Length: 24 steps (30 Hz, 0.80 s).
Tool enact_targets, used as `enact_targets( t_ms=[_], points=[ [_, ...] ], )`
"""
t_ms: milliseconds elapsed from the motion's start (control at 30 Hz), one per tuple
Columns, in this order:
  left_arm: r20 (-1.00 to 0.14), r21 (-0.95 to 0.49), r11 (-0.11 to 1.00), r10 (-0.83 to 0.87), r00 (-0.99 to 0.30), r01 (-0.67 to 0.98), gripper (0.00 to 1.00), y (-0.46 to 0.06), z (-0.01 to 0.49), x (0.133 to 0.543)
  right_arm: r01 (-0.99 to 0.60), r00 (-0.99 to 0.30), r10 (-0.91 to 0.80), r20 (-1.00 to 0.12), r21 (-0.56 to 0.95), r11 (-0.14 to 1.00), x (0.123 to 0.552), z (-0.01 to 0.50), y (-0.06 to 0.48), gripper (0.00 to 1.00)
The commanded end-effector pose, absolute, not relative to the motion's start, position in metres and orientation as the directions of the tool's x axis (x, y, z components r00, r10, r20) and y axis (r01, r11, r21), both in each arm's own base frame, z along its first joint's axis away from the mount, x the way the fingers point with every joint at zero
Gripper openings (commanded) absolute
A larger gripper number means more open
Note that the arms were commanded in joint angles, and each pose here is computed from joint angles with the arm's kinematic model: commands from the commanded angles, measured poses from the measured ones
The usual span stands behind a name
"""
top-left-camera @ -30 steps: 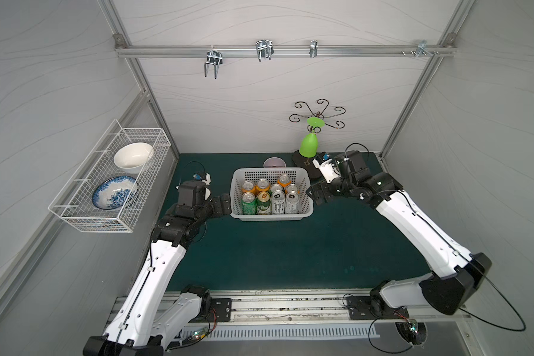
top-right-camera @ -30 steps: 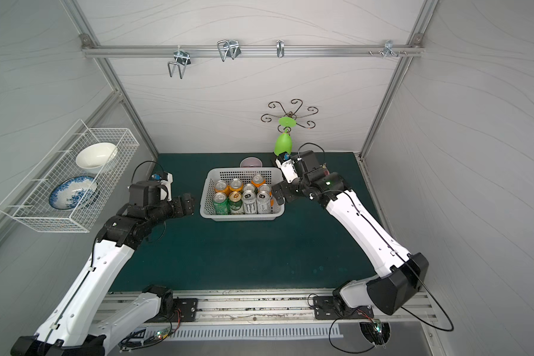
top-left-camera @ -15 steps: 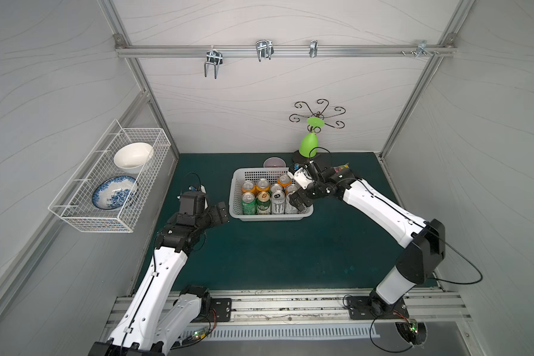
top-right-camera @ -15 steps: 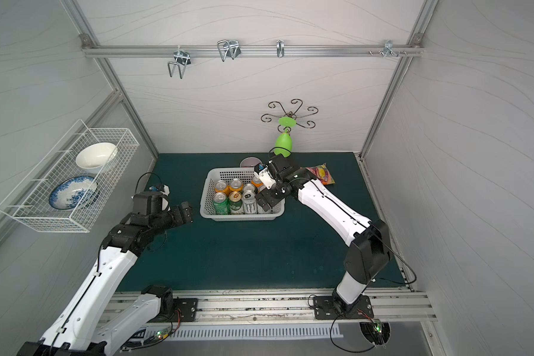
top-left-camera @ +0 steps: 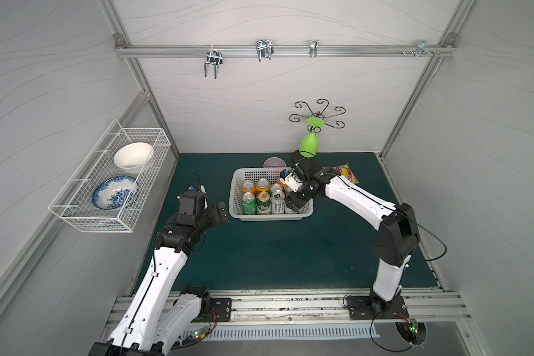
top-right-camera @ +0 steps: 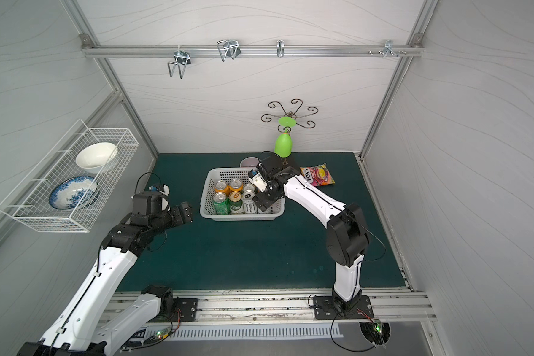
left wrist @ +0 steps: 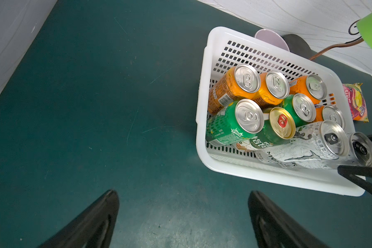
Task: Take out the drinks from the basket
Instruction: Pick up the drink from the basket.
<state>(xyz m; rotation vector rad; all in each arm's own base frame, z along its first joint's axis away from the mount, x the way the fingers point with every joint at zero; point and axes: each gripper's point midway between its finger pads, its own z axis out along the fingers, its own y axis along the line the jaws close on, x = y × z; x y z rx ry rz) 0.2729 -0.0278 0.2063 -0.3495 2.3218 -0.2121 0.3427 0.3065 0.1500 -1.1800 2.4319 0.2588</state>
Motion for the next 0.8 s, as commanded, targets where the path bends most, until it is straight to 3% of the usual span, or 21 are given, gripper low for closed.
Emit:
enact_targets(
  t_ms=[0,467,767],
  points=[
    [-0.711,-0.282,0.943,-0.329,-0.622,-0.176,0.98,-0.028,0.221,0.28,-0.79,-0.539,-0.707,-0.458,-0.016,0.613,0.345,0.151,0.314,0.78],
    [-0.701,-0.294,0.941,-0.331,-0.632,-0.167,0.98,-0.031,0.219,0.282,-0.783,-0.541,-0.696,-0.473,-0.018,0.621,0.346,0.161,0.314,0.54],
    [-0.695,-0.305,0.939,-0.333,-0.637,-0.157,0.99,-0.033,0.219,0.283,-0.781,-0.52,-0.678,-0.519,-0.032,0.623,0.34,0.2,0.308,0.48]
  ],
)
